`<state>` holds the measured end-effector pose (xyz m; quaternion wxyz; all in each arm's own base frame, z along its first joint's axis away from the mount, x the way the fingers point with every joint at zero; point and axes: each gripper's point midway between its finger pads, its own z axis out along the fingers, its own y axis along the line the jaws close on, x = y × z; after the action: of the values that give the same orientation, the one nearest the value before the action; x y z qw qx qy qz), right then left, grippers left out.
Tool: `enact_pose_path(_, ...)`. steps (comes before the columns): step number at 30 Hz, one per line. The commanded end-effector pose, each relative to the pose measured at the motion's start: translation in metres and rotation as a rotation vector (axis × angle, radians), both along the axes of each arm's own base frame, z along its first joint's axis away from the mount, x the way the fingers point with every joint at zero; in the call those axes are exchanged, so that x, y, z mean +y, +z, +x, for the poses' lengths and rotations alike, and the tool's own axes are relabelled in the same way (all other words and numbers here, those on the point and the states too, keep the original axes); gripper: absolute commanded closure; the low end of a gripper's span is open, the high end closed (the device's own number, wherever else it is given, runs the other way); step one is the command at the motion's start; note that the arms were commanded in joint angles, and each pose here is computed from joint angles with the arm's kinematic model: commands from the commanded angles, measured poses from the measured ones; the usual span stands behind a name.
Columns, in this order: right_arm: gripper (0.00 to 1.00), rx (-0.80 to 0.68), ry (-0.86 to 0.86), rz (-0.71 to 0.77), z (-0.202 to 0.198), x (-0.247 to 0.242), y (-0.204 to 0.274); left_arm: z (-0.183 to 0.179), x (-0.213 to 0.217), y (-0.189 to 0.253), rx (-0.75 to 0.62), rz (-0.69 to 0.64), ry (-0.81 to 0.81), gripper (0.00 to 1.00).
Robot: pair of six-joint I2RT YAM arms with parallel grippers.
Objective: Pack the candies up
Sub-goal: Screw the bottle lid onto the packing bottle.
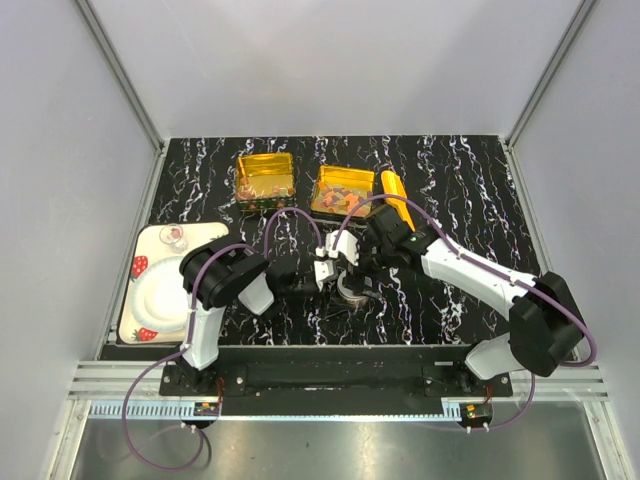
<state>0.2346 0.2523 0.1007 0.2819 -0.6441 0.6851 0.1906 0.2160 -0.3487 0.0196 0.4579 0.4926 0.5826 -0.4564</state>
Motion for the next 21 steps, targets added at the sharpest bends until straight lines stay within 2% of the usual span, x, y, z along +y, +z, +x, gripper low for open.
enact_pose_path(1, 0.0, -0.085, -0.042, 0.054, 0.026, 0.016, 0.015, 0.014, -0.014, 0.064, -0.24, -0.222, -0.006, 0.36)
enact_pose_path(8, 0.0, -0.105, -0.104, 0.041, 0.041, 0.016, 0.002, 0.014, -0.013, 0.065, -0.241, -0.224, -0.006, 0.36)
enact_pose_path(15, 0.02, -0.084, -0.096, 0.021, 0.037, 0.014, -0.012, 0.014, -0.013, 0.065, -0.242, -0.223, -0.006, 0.36)
enact_pose_path(21, 0.19, -0.046, -0.097, 0.048, 0.034, 0.019, 0.006, 0.014, -0.013, 0.065, -0.241, -0.224, -0.007, 0.36)
